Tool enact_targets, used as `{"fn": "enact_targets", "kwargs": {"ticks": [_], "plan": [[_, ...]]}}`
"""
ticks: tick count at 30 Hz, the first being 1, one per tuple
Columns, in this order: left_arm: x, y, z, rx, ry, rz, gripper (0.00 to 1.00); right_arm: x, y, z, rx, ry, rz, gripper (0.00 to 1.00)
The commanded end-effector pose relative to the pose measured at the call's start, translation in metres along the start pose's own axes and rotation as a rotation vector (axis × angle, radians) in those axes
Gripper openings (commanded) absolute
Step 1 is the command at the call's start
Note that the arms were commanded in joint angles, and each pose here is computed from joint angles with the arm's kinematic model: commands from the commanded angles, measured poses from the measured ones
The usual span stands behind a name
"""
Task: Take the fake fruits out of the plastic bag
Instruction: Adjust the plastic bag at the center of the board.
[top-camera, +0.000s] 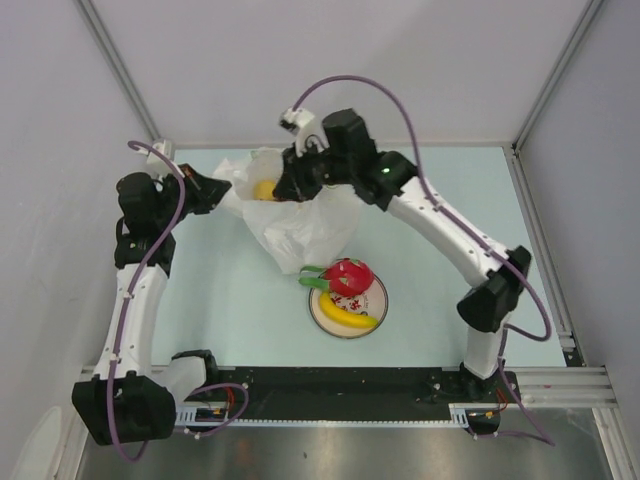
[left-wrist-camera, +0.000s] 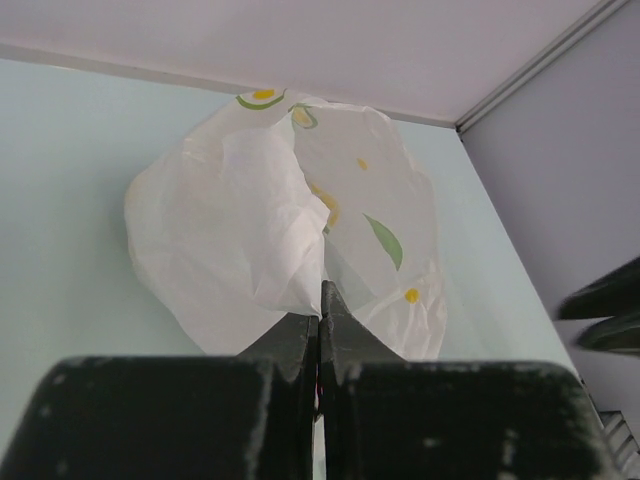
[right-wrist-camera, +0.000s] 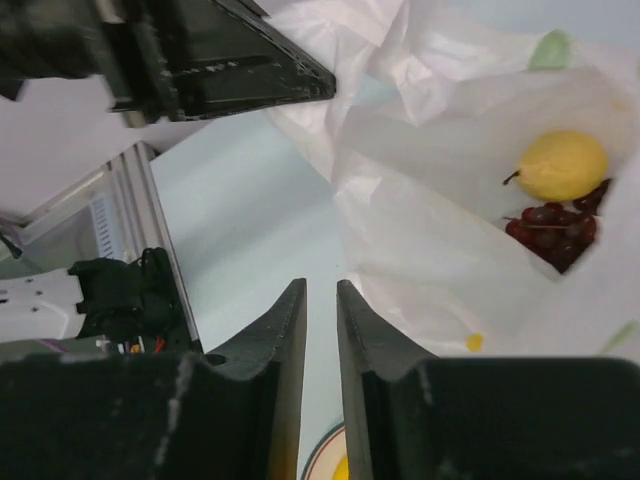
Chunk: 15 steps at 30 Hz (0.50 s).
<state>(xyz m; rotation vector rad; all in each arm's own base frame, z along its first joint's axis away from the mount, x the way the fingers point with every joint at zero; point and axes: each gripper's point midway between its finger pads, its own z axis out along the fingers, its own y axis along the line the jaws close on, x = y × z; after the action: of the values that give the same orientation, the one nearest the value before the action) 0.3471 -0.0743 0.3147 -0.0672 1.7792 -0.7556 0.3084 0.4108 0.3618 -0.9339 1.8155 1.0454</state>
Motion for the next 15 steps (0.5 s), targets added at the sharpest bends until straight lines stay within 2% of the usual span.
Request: {"fn": "enact_targets", "kwargs": {"ticks": [1,4,7,8,10,12,15], "plan": [[-0.025,-0.026,-0.012,0.043,-0.053,0.052,0.0,0.047,-0.033,0.055,0.173,0.117,0.051,0.22],[-0.028,-0.03,-0.016,0.047,-0.054,0.092,0.0,0.078,-0.081,0.09,0.329,0.164,0.046,0.21],[-0.028,-0.031,-0.017,0.048,-0.039,0.119,0.0,0.071,-0.144,0.098,0.498,0.137,-0.002,0.19],[-0.025,-0.026,-0.014,0.038,-0.018,0.123,0.0,0.064,-0.175,0.087,0.576,0.121,-0.009,0.17],[-0.03,-0.025,-0.013,0.03,-0.016,0.138,0.0,0.041,-0.2,0.079,0.6,0.069,-0.032,0.14],[-0.032,-0.02,-0.008,0.009,-0.004,0.146,0.0,0.042,-0.237,0.064,0.645,0.079,-0.035,0.15],[-0.035,-0.013,-0.003,-0.009,-0.004,0.177,0.0,0.048,-0.251,0.051,0.554,0.117,-0.05,0.19]]}}
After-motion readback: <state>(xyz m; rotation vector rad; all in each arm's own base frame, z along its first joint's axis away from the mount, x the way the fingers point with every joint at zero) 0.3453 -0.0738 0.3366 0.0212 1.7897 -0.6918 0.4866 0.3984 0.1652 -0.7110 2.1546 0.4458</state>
